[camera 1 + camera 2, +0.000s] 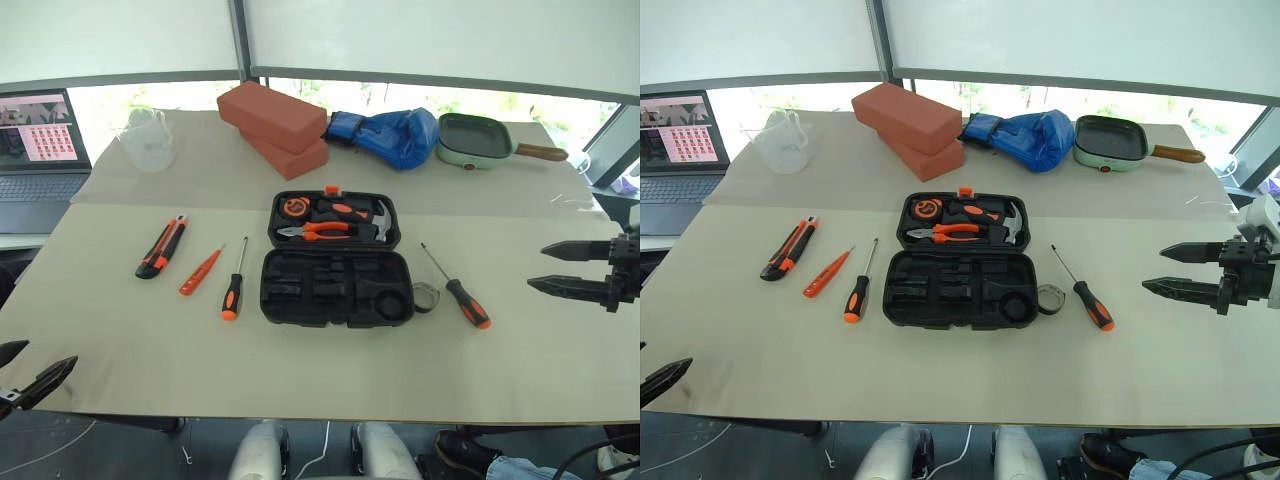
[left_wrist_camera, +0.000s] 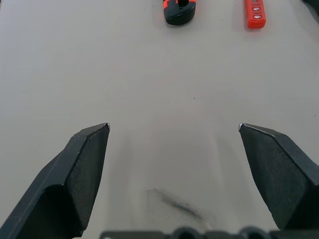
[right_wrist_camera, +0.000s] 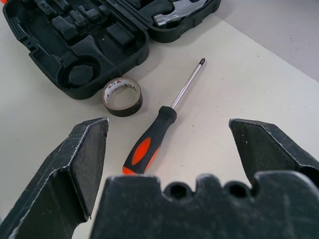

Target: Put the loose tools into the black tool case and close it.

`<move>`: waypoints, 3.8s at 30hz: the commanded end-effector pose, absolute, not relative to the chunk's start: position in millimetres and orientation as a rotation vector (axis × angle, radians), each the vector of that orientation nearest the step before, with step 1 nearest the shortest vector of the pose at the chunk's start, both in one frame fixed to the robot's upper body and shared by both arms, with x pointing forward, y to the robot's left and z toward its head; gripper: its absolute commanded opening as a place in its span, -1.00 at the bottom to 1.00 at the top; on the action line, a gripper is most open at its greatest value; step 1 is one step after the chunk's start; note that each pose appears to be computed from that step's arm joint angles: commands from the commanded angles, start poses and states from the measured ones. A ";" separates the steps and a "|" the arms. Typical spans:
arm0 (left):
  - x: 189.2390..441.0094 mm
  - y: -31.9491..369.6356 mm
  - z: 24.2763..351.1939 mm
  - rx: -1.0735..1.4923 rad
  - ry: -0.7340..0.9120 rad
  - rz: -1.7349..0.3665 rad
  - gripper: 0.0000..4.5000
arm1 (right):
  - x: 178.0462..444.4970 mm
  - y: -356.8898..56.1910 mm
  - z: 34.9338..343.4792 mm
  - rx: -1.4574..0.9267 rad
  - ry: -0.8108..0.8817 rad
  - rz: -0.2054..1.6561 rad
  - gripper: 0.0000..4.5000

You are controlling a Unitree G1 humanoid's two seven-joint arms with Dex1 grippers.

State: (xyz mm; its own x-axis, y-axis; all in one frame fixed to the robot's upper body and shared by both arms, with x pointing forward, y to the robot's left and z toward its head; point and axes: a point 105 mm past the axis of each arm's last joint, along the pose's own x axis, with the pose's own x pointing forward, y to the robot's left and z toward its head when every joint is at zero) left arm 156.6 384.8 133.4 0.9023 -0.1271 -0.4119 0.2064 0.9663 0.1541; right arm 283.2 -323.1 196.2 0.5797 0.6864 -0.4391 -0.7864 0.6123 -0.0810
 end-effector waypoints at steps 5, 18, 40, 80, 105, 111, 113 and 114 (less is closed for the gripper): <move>168.6 377.1 130.7 0.235 0.423 -0.185 0.99 | 279.3 -343.1 197.9 -0.352 0.336 0.824 1.00; 225.5 335.8 159.1 0.201 0.390 -0.307 0.99 | 276.5 -312.5 217.1 -0.422 0.217 0.892 1.00; 282.3 196.9 154.4 0.115 0.652 -0.452 0.99 | 222.9 -152.0 236.9 -0.465 -0.021 1.323 1.00; 352.8 170.5 218.8 0.225 0.263 -0.455 -0.62 | 228.5 -124.1 244.3 -0.420 -0.075 1.339 1.00; 386.6 69.5 165.8 1.133 0.221 -1.293 -0.62 | 242.1 -170.4 214.2 -0.362 -0.008 0.975 1.00; 393.4 67.8 157.2 1.133 0.263 -1.290 -0.62 | 239.6 -169.4 212.8 -0.352 -0.012 0.957 1.00; 393.0 70.2 154.2 1.130 0.286 -1.295 -0.62 | 240.3 -169.7 213.3 -0.351 -0.015 0.952 1.00; 393.0 71.6 152.8 1.120 0.303 -1.294 -0.62 | 241.0 -170.0 213.5 -0.350 -0.016 0.949 1.00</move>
State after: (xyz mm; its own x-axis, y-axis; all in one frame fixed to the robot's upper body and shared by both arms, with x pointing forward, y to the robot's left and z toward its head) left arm 390.8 67.8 149.0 0.3101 -0.6151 -0.7249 0.8629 -0.1379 0.4862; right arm 242.1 -169.0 200.8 0.5663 0.8038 -0.1824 -0.8173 0.5192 -0.2498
